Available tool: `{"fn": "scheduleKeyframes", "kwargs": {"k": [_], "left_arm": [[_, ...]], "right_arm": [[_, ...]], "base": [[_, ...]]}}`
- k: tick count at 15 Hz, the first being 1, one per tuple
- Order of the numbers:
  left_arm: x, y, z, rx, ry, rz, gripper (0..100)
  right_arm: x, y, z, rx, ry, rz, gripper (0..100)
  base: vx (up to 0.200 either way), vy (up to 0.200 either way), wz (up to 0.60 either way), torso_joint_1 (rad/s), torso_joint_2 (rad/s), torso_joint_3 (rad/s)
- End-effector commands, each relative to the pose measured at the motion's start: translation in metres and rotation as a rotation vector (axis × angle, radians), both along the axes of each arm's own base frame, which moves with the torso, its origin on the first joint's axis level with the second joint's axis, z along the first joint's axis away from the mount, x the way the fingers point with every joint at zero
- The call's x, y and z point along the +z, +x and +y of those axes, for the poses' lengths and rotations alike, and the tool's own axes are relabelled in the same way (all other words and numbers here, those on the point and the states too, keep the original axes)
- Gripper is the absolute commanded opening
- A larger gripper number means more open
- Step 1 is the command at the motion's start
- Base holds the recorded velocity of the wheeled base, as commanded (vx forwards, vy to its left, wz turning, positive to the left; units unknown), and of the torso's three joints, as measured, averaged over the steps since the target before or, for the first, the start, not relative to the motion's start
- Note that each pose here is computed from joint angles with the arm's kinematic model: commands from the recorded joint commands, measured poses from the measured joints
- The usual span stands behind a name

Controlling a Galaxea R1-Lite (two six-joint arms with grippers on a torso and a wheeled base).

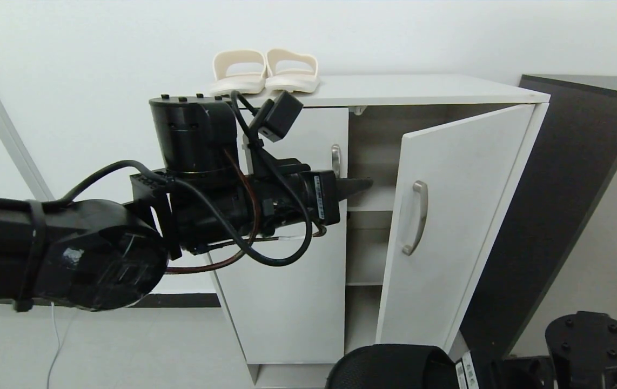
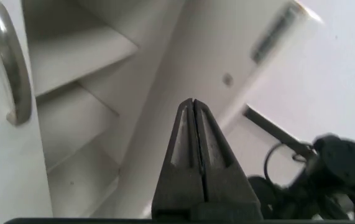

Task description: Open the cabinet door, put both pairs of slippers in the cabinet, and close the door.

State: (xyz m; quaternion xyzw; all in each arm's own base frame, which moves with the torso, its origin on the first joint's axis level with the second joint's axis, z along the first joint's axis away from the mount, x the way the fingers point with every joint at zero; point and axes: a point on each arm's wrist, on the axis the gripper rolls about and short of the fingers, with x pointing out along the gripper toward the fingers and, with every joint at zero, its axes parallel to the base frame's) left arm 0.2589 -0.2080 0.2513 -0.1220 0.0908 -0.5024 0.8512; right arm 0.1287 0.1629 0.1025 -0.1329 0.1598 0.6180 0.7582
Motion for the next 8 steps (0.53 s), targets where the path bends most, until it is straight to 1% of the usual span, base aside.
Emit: {"fn": "scheduleKeyframes", "kwargs": {"k": [1,2,3,4,5,7,8], "left_arm": [[-0.01,0.018,-0.013,0.001,-0.007,0.033,0],[-0.013,0.023,-0.017,0.002,-0.014,0.047,0],[-0.018,0.033,-0.026,-0.001,-0.036,0.049,0],[-0.025,0.04,-0.031,0.0,-0.039,0.046,0],[-0.033,0.046,-0.036,0.004,-0.037,0.049,0],[-0.04,0.049,-0.04,0.002,-0.029,0.057,0],[-0.041,0.05,-0.041,0.001,-0.028,0.058,0]], "right_arm": [[-0.002,-0.003,-0.002,0.014,-0.005,0.007,0],[-0.004,-0.005,-0.003,0.02,-0.011,0.012,0],[-0.008,-0.01,-0.005,0.04,-0.032,0.009,0],[-0.01,-0.012,-0.006,0.048,-0.041,0.009,0],[-0.011,-0.013,-0.006,0.051,-0.044,0.011,0],[-0.012,-0.013,-0.006,0.054,-0.05,0.015,0],[-0.013,-0.013,-0.006,0.055,-0.053,0.018,0]], "base": [[0.0,0.0,0.0,0.0,0.0,0.0],[0.0,0.0,0.0,0.0,0.0,0.0],[0.0,0.0,0.0,0.0,0.0,0.0],[0.0,0.0,0.0,0.0,0.0,0.0],[0.0,0.0,0.0,0.0,0.0,0.0],[0.0,0.0,0.0,0.0,0.0,0.0],[-0.2,0.0,0.0,-0.002,0.0,0.002]]}}
